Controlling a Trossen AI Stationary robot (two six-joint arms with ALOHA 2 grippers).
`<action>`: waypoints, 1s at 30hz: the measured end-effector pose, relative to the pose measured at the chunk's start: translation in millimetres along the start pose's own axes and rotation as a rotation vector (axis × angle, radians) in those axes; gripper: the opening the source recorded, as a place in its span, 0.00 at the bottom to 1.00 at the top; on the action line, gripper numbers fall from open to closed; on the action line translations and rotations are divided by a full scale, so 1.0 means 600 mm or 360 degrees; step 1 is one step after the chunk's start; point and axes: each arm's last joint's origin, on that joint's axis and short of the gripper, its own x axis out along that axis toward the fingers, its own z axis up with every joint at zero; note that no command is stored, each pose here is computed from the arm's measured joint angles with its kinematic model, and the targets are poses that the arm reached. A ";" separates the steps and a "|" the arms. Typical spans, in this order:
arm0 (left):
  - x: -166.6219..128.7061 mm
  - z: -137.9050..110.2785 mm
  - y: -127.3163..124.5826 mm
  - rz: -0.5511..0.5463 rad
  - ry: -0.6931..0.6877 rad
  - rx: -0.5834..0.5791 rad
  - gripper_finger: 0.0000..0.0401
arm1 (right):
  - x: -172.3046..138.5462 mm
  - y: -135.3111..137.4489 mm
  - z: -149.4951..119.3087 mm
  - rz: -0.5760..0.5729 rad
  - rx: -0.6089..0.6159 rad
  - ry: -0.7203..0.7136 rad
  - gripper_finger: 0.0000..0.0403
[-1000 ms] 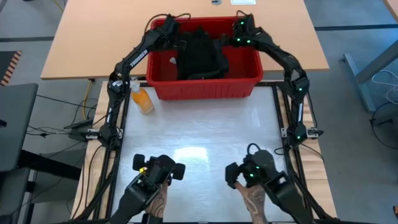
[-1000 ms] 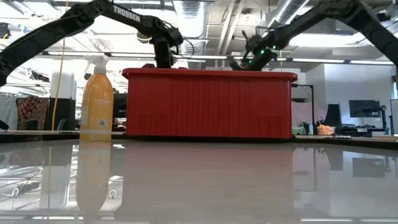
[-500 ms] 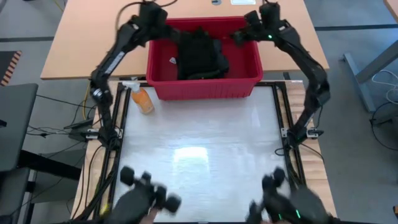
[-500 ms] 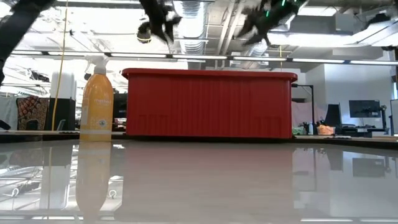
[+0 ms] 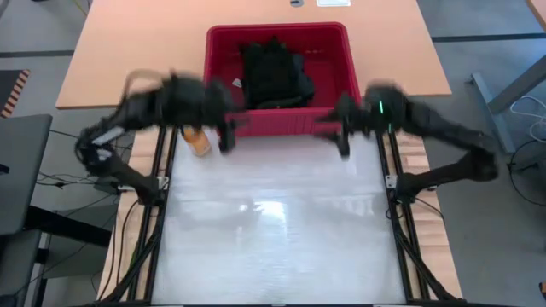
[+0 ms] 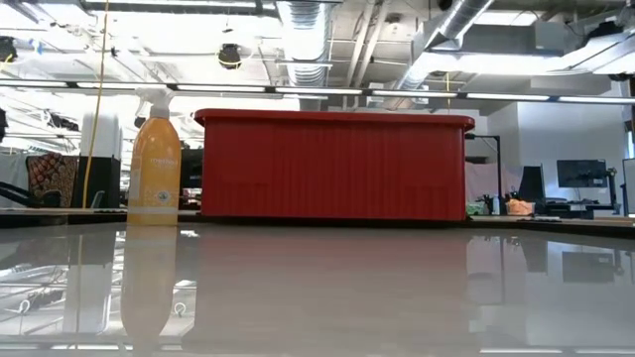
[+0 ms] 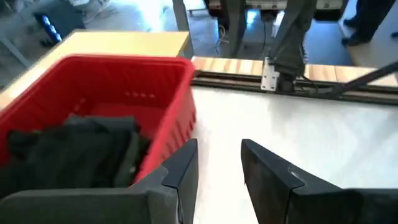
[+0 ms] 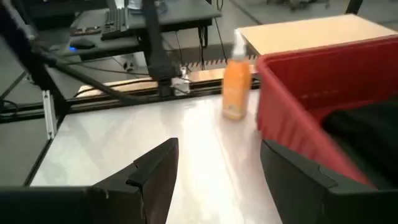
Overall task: Fold laundry
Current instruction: Return to Home Position
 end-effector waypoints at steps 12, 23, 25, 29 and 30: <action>0.071 -0.302 -0.173 -0.0368 -0.0402 -0.0035 0.28 | 0.012 0.132 -0.262 0.0287 0.0046 -0.0481 0.63; 0.077 -0.498 -0.154 -0.0337 -0.0440 -0.0267 0.28 | 0.025 0.115 -0.359 0.0249 0.0086 -0.0339 0.63; 0.071 -0.520 -0.149 -0.0355 -0.0485 -0.0299 0.28 | 0.030 0.105 -0.374 0.0202 0.0138 -0.0320 0.63; 0.047 -0.546 -0.129 -0.0374 -0.0689 -0.0347 0.28 | 0.034 0.085 -0.391 0.0137 0.0184 -0.0378 0.63; 0.042 -0.554 -0.124 -0.0369 -0.0713 -0.0364 0.28 | 0.033 0.080 -0.393 0.0129 0.0192 -0.0391 0.63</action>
